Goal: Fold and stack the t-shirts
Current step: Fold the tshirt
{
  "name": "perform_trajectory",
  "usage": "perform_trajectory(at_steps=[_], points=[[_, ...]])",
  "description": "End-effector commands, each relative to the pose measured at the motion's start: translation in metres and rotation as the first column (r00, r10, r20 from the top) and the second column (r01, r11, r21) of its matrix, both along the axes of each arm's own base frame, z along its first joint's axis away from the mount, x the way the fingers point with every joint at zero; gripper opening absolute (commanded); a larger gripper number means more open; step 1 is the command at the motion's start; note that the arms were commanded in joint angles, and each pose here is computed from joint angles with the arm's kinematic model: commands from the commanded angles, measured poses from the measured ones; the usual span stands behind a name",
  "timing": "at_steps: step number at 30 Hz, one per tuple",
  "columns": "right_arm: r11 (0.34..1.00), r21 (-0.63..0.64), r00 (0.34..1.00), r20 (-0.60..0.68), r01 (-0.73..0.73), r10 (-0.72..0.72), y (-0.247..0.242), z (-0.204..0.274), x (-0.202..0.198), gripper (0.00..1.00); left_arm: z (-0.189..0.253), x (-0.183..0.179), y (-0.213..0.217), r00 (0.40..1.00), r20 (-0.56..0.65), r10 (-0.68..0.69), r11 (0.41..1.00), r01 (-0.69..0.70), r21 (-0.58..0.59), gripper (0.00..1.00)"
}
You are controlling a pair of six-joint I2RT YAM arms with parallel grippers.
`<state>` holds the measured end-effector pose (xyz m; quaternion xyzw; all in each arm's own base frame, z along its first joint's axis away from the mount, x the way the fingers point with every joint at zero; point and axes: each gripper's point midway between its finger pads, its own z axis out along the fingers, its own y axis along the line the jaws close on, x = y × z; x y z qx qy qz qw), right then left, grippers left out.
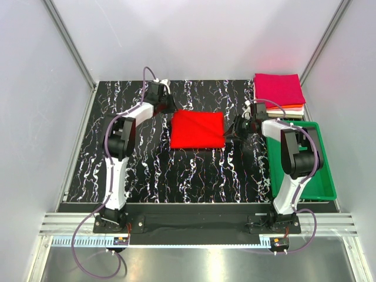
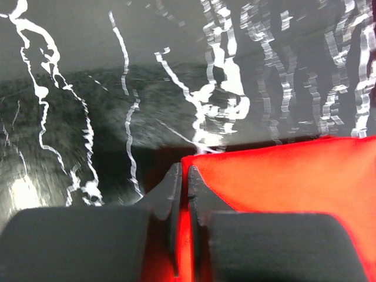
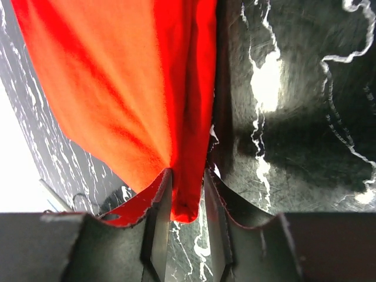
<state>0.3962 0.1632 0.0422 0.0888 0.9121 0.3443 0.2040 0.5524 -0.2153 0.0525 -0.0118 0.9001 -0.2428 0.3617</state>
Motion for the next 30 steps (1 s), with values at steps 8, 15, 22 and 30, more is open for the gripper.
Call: perform_trajectory(at_steps=[8,15,22,30], points=[[0.996,-0.083,0.997,0.063,0.041,-0.036,-0.012,0.037,0.028,0.38,0.062,0.004,-0.034,0.953,0.186,-0.239,0.96,0.26,-0.102,0.33],[0.999,-0.03,0.994,0.108,0.022,-0.018,0.0,0.069,0.051,0.29,0.092,0.004,-0.035,0.954,0.205,-0.218,0.961,0.246,-0.125,0.37],[1.0,0.022,0.995,0.103,-0.009,0.006,0.017,0.056,0.072,0.19,0.093,-0.013,-0.027,0.977,0.137,-0.165,0.973,0.183,-0.138,0.44],[0.995,-0.067,0.996,0.041,0.081,-0.078,-0.008,-0.028,0.105,0.17,0.033,-0.04,-0.018,0.988,-0.002,-0.152,0.983,0.151,-0.1,0.47]])
